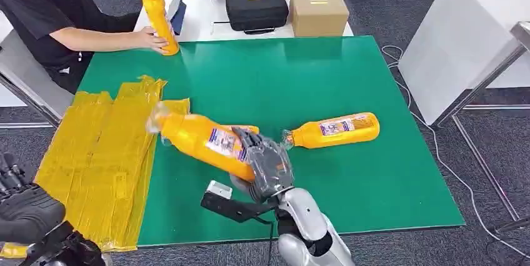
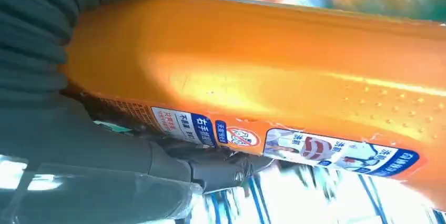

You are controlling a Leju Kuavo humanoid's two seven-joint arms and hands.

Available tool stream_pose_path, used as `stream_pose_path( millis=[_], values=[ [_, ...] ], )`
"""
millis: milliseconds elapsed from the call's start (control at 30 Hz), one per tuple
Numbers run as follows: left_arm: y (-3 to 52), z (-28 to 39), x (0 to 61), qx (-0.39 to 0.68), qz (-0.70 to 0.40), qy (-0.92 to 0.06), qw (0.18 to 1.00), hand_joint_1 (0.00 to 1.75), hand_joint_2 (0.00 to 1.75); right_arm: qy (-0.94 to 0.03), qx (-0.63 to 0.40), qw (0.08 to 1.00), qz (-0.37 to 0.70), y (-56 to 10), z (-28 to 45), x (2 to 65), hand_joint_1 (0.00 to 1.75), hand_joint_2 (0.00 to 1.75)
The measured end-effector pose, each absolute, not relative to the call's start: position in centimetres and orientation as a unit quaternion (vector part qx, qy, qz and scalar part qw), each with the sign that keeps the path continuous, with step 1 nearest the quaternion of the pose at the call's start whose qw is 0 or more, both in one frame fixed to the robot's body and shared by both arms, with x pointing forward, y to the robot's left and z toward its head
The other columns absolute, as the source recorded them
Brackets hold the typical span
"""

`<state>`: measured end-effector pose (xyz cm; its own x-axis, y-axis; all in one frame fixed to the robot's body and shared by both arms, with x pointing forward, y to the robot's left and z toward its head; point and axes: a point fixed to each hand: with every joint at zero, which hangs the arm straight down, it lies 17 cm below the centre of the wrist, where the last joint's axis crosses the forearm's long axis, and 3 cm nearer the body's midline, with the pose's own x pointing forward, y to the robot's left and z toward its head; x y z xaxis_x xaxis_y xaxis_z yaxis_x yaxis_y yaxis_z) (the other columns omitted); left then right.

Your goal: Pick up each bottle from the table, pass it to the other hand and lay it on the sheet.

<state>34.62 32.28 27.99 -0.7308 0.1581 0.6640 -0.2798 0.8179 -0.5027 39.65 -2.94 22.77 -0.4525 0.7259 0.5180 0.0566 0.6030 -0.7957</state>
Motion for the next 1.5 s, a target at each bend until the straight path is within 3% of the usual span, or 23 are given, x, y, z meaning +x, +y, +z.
stream_pose_path(
  millis=[333, 600, 1100, 1500],
  values=[
    [31.1, 27.3, 35.7, 0.008, 0.299, -0.875, 0.38, 0.0, 1.75, -0.808, -0.245, 0.434, 0.315, -2.7, 26.8, 39.5, 1.75, 1.75],
    [27.1, 26.1, 38.3, -0.09, 0.286, -0.857, 0.42, 0.0, 1.75, -0.851, -0.191, 0.412, 0.265, -0.4, 32.4, 40.9, 1.75, 1.75],
    [21.1, 25.1, 40.7, -0.228, 0.268, -0.821, 0.45, 0.0, 1.75, -0.817, -0.146, 0.421, 0.366, 9.4, 28.6, 42.1, 1.75, 1.75],
    [20.7, 23.7, 41.0, -0.287, 0.283, -0.791, 0.46, 0.0, 1.75, -0.751, -0.142, 0.428, 0.482, 13.6, 19.1, 39.6, 1.75, 1.75]
  ],
)
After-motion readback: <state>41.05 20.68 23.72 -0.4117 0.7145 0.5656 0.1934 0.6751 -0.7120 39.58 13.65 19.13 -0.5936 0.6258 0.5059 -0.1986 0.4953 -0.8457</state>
